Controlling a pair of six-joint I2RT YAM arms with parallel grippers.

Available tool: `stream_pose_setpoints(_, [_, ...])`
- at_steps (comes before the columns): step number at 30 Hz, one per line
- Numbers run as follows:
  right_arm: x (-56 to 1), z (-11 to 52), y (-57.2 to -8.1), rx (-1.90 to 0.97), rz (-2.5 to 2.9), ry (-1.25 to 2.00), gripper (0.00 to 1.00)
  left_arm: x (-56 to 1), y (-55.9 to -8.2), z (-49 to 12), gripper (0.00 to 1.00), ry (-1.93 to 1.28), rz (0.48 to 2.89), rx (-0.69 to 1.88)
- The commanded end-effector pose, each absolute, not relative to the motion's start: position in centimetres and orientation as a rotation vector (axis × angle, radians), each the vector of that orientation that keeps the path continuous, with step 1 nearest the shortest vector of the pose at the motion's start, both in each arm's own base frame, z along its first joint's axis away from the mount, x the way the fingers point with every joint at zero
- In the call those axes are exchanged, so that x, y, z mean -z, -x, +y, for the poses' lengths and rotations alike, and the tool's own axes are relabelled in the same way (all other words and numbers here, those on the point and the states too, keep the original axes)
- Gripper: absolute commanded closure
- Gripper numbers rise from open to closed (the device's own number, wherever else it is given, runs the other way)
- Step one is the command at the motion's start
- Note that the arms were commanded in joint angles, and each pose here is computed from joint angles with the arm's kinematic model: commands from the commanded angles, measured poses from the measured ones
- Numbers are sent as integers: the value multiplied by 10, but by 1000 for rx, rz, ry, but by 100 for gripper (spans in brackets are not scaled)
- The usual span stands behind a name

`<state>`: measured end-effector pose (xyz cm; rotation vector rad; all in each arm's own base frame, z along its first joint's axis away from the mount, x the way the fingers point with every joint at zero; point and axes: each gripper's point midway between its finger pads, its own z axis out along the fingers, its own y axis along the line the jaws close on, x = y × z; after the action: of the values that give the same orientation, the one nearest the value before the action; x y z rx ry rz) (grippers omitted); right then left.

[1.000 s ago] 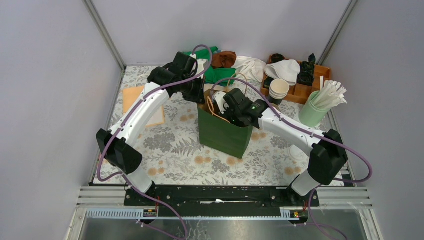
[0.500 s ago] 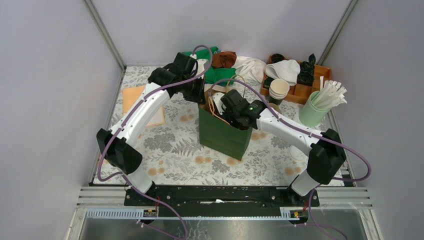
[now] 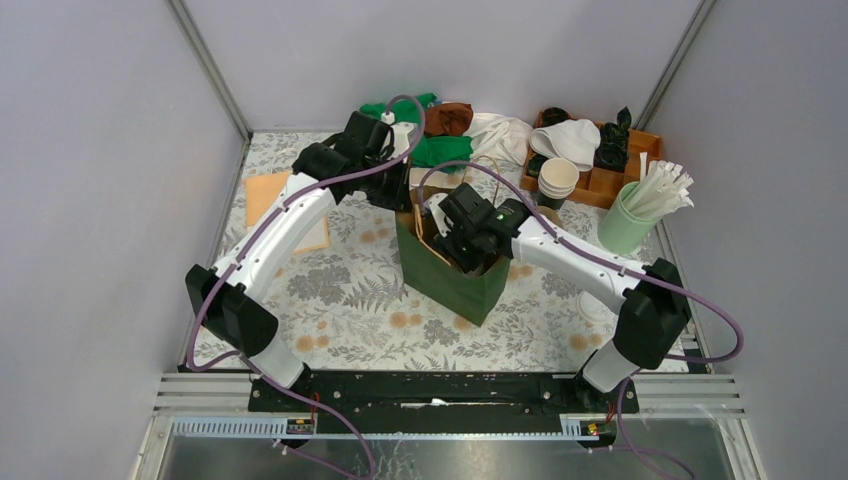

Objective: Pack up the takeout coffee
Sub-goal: Place the coffee cup on the cup tray.

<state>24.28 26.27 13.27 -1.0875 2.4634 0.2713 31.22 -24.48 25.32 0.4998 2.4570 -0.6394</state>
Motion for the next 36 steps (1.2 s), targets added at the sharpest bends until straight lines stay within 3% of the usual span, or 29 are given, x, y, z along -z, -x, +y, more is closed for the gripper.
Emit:
stream_pose_setpoints(1, [-140, 239, -225, -187, 2539, 1103, 0, -294, -321, -247, 100, -526, 2266, 665])
stream_pose_setpoints(32, [-269, 271, -261, -331, 2199, 928, 0, -286, -306, -249, 100, -509, 2320, 686])
stream_pose_setpoints(36, [-261, 267, -257, -315, 2237, 953, 0, -284, -304, -249, 100, -507, 2325, 690])
